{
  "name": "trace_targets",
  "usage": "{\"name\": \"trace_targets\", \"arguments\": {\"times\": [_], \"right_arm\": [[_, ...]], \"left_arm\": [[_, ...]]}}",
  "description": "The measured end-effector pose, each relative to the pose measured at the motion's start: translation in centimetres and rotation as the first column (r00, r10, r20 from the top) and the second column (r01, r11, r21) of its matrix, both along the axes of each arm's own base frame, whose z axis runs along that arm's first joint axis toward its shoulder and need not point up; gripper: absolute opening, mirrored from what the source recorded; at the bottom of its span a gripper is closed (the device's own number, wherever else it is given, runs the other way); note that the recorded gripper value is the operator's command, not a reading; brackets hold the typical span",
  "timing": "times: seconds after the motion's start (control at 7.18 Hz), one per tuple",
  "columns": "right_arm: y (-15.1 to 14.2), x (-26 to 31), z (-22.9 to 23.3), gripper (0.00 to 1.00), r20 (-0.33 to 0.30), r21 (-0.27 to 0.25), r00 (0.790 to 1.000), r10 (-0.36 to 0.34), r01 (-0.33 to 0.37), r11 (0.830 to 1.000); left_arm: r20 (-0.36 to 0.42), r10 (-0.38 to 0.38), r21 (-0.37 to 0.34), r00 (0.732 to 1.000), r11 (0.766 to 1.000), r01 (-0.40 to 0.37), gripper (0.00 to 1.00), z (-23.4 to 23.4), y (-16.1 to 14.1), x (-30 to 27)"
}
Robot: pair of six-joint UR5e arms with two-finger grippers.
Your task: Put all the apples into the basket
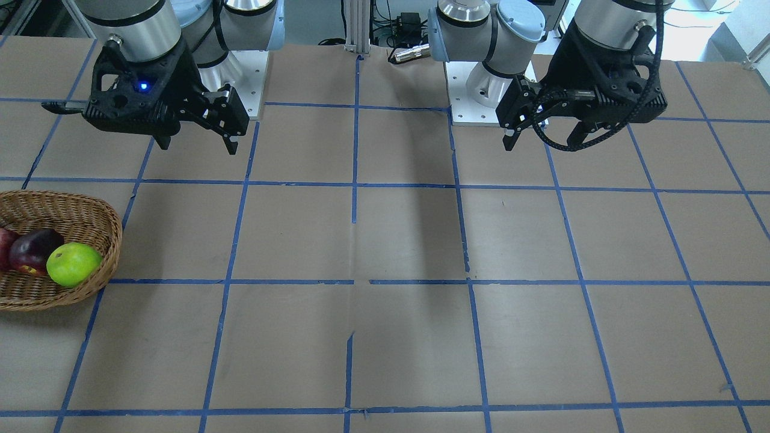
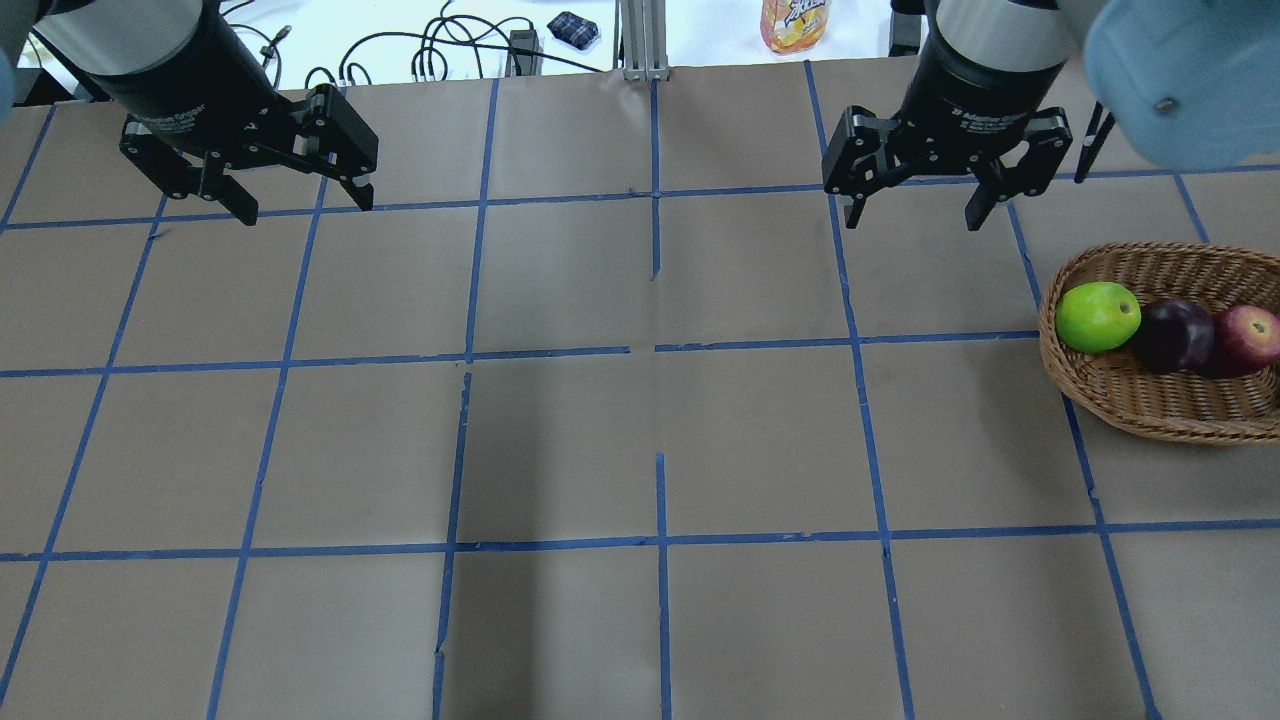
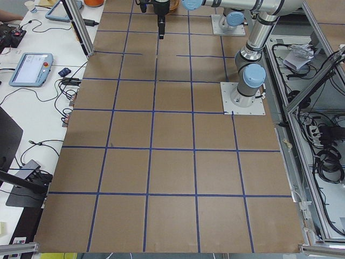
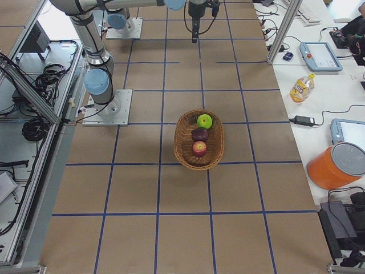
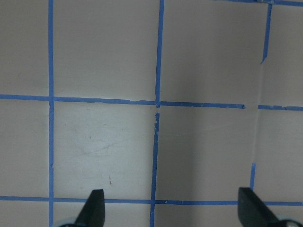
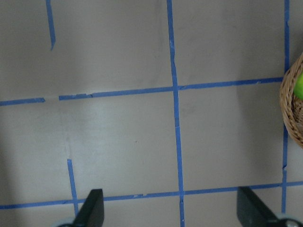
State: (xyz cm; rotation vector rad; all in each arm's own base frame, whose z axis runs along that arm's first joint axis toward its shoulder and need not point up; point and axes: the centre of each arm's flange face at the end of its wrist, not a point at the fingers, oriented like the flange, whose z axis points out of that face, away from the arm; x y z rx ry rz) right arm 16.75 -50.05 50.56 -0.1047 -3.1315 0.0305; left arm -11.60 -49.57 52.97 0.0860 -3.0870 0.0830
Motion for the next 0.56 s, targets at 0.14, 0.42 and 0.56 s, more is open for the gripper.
{"name": "trace_targets", "arguments": {"times": [0.14, 0.42, 0.56], "right_arm": [[-1.23, -0.17, 0.47, 1.0, -0.011, -0.015, 1.0, 0.008, -0.008, 1.0], [-2.06, -0.33, 0.83, 1.0, -0.012, 0.006, 1.0, 0.014, -0.014, 1.0], [-2.09, -0.32, 0.92, 1.0, -0.011, 0.009, 1.0, 0.016, -0.016, 1.0]], "left_arm": [[0.0, -0.002, 0.005, 1.0, 1.0, 0.002, 1.0, -0.28, -0.02, 0.0], [0.005, -0.005, 0.003, 1.0, 1.0, 0.005, 1.0, -0.18, 0.23, 0.04], [0.006, -0.005, 0.002, 1.0, 1.0, 0.005, 1.0, -0.11, 0.32, 0.05]]}}
